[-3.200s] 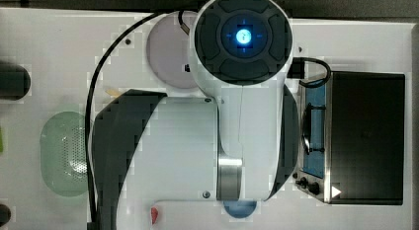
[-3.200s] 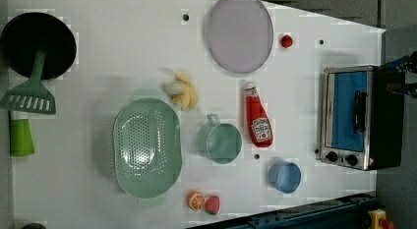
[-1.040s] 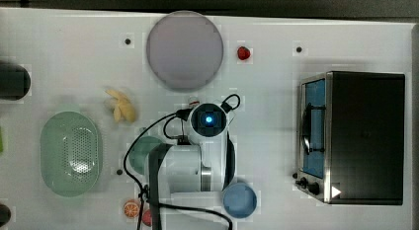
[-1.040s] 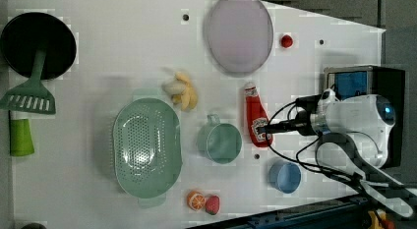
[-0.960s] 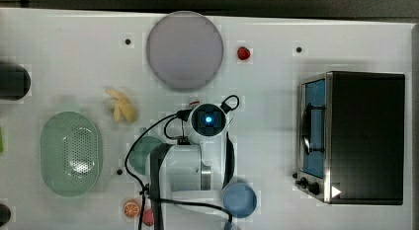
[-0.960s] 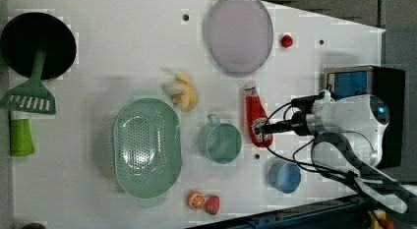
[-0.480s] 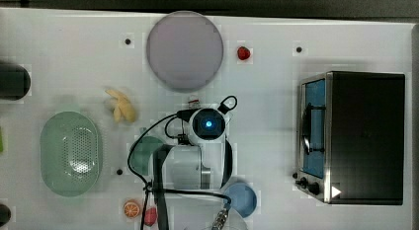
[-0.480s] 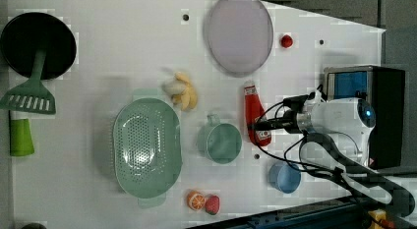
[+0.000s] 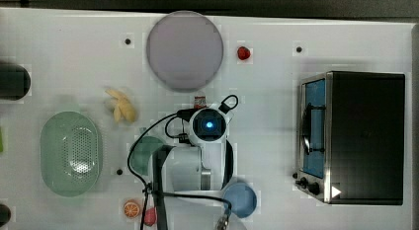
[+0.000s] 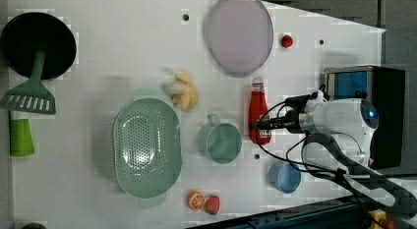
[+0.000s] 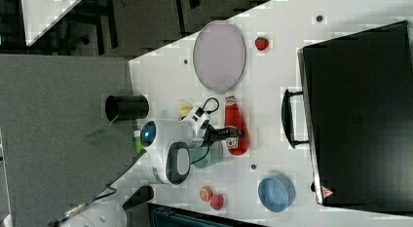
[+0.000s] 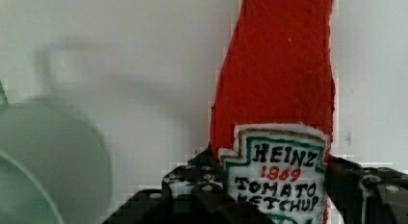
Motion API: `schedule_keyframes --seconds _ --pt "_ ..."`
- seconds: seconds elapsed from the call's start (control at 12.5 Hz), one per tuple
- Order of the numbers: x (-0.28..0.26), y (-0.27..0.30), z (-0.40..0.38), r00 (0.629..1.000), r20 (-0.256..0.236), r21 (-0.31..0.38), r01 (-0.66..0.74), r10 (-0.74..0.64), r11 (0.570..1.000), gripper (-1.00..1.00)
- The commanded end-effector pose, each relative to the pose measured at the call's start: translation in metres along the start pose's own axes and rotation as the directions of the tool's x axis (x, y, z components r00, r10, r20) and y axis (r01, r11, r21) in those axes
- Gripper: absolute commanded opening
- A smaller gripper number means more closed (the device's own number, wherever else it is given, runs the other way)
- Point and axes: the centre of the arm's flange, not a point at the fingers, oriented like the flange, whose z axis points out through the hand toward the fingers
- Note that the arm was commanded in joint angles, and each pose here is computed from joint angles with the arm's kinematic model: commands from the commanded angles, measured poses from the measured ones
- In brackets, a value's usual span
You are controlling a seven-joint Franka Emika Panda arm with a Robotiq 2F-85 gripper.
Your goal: Pick Ketchup from the table and place it in strainer.
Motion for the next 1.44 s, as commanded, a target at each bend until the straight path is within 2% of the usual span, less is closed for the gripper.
schedule_keyframes --seconds 0.08,0.24,0.48,0.72,0.96,1.28,1.44 --pt "0.009 0.005 -0.064 0.997 -0.068 -0.02 0.021 -0.022 1.0 0.24" --pt "0.0 0.0 -0.111 0.998 -0.053 -0.032 0.027 -0.029 0.999 0.24" --pt "-0.019 -0.019 -0.182 0.997 -0.066 -0.061 0.045 -0.049 0.997 0.24" --pt "-0.033 -0.061 -0.233 0.993 -0.101 -0.092 0.046 -0.055 0.995 0.24" --pt "-0.037 -0.122 -0.248 0.991 -0.124 -0.111 0.029 -0.043 0.993 0.24" --pt "-0.042 -0.214 -0.226 0.99 -0.112 -0.047 -0.093 0.087 0.995 0.24" --pt "-0.04 -0.251 -0.209 0.983 -0.132 -0.016 -0.132 0.129 0.991 0.24"
